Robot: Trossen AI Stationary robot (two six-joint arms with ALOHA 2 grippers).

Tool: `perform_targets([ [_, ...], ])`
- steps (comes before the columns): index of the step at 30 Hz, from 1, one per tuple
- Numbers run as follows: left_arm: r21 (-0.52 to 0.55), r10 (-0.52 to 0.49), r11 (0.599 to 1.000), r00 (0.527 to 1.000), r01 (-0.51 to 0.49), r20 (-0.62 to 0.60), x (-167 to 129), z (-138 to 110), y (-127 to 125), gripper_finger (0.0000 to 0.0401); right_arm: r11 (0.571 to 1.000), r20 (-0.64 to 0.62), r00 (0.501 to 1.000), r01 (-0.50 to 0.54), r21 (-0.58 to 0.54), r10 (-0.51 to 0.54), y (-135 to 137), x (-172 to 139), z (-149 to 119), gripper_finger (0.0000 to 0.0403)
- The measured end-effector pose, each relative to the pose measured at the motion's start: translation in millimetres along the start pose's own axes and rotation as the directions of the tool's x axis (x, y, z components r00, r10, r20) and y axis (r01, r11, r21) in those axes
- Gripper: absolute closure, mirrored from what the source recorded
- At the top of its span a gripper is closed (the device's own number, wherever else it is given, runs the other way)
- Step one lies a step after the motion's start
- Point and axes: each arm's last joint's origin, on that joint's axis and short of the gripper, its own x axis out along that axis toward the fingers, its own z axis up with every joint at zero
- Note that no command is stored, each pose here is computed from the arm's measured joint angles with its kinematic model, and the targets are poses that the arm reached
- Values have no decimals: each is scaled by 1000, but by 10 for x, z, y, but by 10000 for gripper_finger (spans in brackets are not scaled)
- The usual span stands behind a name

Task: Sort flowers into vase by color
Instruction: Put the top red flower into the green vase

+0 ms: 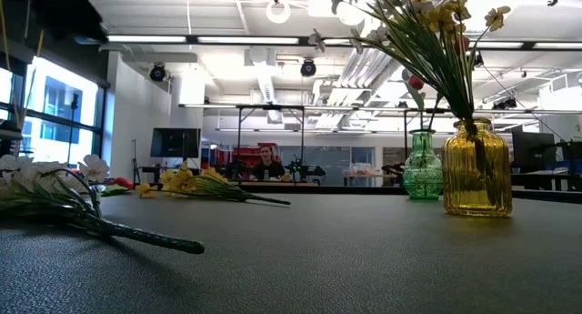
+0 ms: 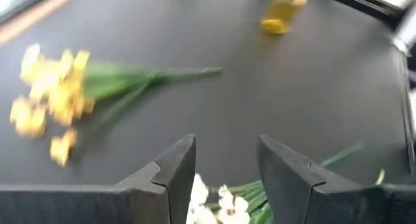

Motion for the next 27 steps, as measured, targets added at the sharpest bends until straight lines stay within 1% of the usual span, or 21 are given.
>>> perform_targets([
  [2,-116,24,993,998,-31,-60,18,-45,18,252,997,-88,995,55,58,-50,20,81,-2,160],
  [3,-136,30,990,995,-42,-91,27,-65,21,252,994,-144,987,77,81,-65,25,99,-15,160],
  [6,-116,79,989,990,-93,-115,58,-99,28,252,985,-315,946,120,128,-74,100,112,-120,160],
  [7,-129,101,985,988,-115,-114,67,-103,38,252,981,-360,930,133,139,-75,144,102,-176,160],
  [10,-200,168,963,982,-183,-90,119,-62,83,251,979,-429,901,138,151,-61,316,40,-321,160],
  [12,-191,229,951,969,-243,-94,169,-38,127,249,980,-466,881,156,125,-81,442,-28,-451,160],
  [14,-171,300,933,947,-316,-113,210,-46,182,243,978,-479,873,174,116,-99,572,-72,-579,160],
  [17,-181,396,897,915,-403,-71,325,-97,242,223,975,-500,859,193,113,-112,758,-156,-773,160],
  [19,-173,434,877,893,-449,-117,428,-130,298,206,972,-505,855,203,114,-119,878,-224,-891,160],
  [21,-153,463,854,861,-497,-210,499,-124,369,187,969,-503,854,219,111,-135,986,-302,-994,160],
  [23,-148,519,809,810,-569,-273,529,-131,457,170,961,-490,856,250,115,-164,1070,-382,-1071,160],
  [25,-164,566,770,778,-617,-272,582,-103,506,157,948,-457,867,288,134,-199,1137,-460,-1107,160],
  [27,-157,605,733,740,-662,-292,641,-78,568,149,938,-411,880,318,139,-238,1185,-525,-1127,160],
])
